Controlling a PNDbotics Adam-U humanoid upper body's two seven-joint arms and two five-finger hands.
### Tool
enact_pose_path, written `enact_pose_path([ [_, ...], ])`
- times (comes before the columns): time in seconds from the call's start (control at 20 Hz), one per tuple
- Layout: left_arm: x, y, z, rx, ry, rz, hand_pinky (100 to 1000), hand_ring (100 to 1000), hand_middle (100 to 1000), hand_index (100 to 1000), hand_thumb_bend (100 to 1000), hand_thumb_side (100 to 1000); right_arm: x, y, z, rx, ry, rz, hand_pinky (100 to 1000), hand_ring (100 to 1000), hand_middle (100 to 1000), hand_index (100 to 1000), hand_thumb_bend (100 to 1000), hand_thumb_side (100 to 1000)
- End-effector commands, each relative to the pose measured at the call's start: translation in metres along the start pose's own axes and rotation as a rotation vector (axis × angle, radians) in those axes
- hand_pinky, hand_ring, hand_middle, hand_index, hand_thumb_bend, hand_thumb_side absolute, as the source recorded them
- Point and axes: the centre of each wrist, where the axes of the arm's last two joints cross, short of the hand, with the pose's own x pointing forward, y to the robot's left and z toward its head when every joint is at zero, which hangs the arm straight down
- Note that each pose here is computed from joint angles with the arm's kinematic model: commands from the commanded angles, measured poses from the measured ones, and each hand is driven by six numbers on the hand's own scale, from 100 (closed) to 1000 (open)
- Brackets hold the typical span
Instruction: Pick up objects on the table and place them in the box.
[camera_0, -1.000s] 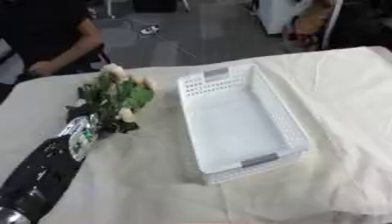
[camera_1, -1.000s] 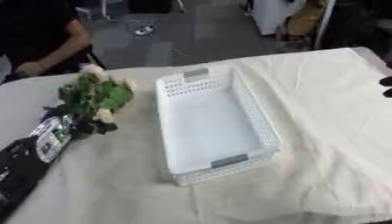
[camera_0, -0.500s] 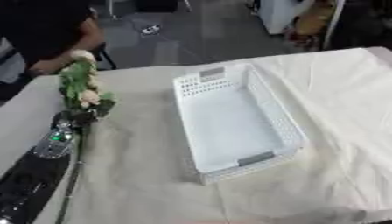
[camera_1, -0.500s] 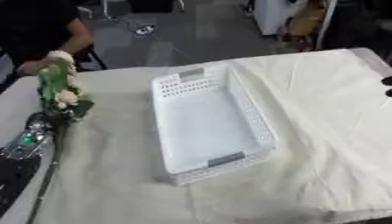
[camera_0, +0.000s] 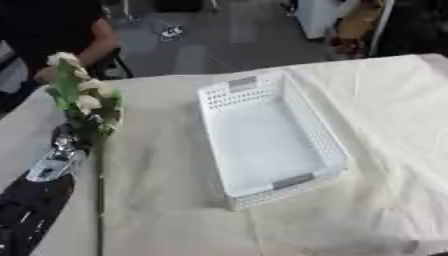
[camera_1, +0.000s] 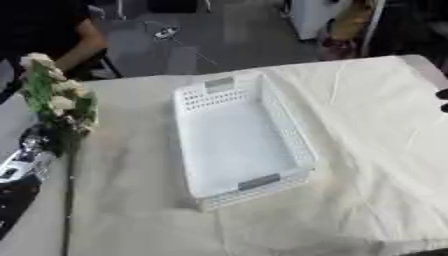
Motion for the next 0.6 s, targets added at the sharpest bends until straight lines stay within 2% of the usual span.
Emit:
enact_pose_path([
  [0.05,0.046,0.025,-0.001,0.028,-0.101,-0.087,100,100,100,186,100,409,0.006,-0.007,-0.001,0.006,-0.009,0.032,708,770,840,943,100,467],
  [0.3,0.096,0.042,0.001,0.042,-0.178,-0.216,100,100,100,186,100,423,0.006,-0.006,-0.001,0.013,-0.007,0.032,708,770,840,943,100,467],
  [0.6,0.143,0.035,0.013,0.014,-0.295,-0.198,100,100,100,186,100,451,0.006,-0.006,-0.001,0.016,-0.007,0.03,708,770,840,944,100,467],
])
